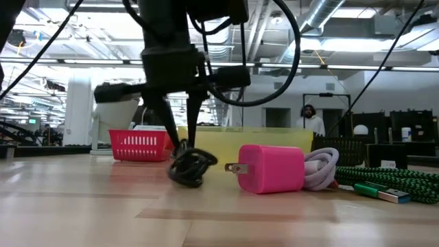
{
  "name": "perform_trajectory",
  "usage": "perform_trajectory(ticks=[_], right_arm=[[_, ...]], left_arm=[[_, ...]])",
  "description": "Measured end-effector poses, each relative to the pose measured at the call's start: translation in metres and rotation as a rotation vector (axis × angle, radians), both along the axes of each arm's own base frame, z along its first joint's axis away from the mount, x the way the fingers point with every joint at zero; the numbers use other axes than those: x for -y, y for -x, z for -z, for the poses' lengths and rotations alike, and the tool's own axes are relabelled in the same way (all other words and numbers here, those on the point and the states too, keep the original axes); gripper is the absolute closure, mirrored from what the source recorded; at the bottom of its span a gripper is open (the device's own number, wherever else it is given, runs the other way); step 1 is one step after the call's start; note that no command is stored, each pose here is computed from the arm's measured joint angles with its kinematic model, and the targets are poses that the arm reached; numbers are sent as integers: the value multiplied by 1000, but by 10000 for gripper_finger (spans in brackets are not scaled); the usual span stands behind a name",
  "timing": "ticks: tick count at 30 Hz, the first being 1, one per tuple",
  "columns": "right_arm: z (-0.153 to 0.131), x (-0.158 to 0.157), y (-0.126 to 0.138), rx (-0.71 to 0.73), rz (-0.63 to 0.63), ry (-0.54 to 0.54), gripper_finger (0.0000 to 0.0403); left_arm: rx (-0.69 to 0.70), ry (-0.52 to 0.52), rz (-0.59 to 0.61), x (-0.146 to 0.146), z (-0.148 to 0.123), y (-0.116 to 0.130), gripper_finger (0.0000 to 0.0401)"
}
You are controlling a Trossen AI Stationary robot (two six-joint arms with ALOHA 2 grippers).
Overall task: Pick and place items into bin
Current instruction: Put the black charger cable into the yellow bin
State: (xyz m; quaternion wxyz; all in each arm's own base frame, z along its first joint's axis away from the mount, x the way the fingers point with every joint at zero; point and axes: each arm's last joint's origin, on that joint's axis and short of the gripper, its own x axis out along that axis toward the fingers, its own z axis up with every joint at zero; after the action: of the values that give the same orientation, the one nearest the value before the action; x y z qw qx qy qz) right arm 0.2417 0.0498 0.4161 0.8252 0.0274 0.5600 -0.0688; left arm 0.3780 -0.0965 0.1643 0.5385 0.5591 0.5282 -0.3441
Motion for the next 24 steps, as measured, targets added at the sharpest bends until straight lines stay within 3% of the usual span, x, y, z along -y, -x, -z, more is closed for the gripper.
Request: perform_trajectory(ticks=[14,24], right_arm=[[0,0,0,0,0,1,290],[0,0,0,0,0,1,290]], left_arm=[[-11,-98,-267,-16,-67,-6,363],[115,-48,-534,-65,-135,-12,363]])
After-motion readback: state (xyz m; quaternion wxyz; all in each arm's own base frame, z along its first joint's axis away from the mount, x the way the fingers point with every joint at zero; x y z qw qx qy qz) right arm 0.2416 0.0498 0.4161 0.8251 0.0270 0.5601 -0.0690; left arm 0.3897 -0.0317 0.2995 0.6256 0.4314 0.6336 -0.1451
